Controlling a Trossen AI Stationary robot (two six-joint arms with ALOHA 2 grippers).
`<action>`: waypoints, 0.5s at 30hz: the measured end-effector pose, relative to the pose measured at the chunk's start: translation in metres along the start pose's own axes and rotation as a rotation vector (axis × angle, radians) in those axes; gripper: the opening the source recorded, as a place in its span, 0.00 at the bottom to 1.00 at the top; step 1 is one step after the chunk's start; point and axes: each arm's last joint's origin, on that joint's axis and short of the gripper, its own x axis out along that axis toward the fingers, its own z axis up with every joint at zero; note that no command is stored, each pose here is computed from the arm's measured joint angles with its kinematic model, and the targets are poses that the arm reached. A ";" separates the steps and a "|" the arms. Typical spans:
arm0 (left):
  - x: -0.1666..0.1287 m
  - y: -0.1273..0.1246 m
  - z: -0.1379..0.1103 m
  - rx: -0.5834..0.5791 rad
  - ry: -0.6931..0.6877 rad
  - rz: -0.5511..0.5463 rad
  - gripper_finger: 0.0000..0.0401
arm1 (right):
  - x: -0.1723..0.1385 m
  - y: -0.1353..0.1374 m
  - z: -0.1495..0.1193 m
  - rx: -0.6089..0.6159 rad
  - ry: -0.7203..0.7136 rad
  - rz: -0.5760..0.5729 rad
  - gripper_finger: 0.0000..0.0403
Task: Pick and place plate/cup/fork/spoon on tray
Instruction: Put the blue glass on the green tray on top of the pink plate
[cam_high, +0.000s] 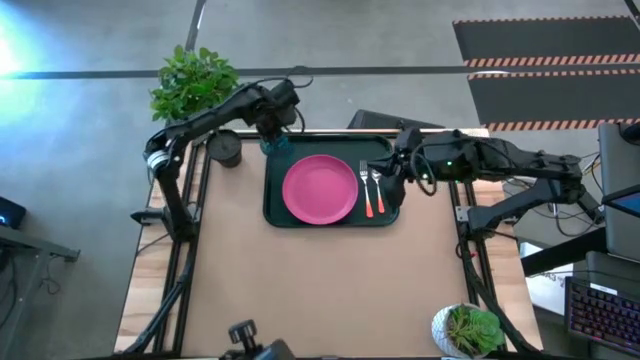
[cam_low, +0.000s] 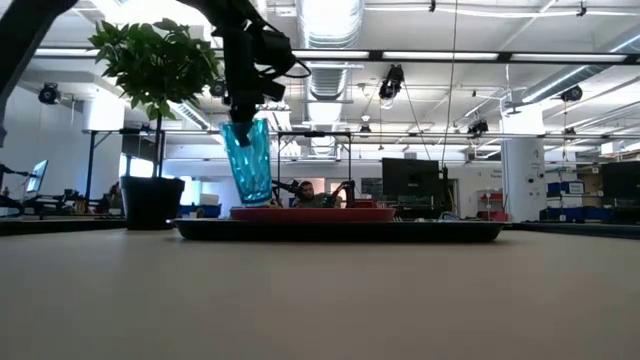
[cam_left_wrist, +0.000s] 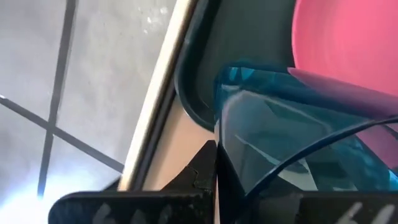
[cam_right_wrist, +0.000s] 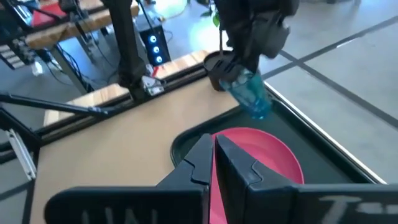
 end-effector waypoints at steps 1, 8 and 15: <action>0.000 0.003 0.003 -0.003 -0.006 0.002 0.00 | 0.002 0.000 -0.001 -0.003 0.008 -0.003 0.02; 0.014 0.021 0.010 0.008 0.094 -0.100 0.00 | 0.006 0.001 -0.002 -0.007 0.025 -0.012 0.02; 0.036 0.025 0.012 0.040 0.165 -0.122 0.00 | 0.006 0.001 -0.002 -0.010 0.022 -0.012 0.02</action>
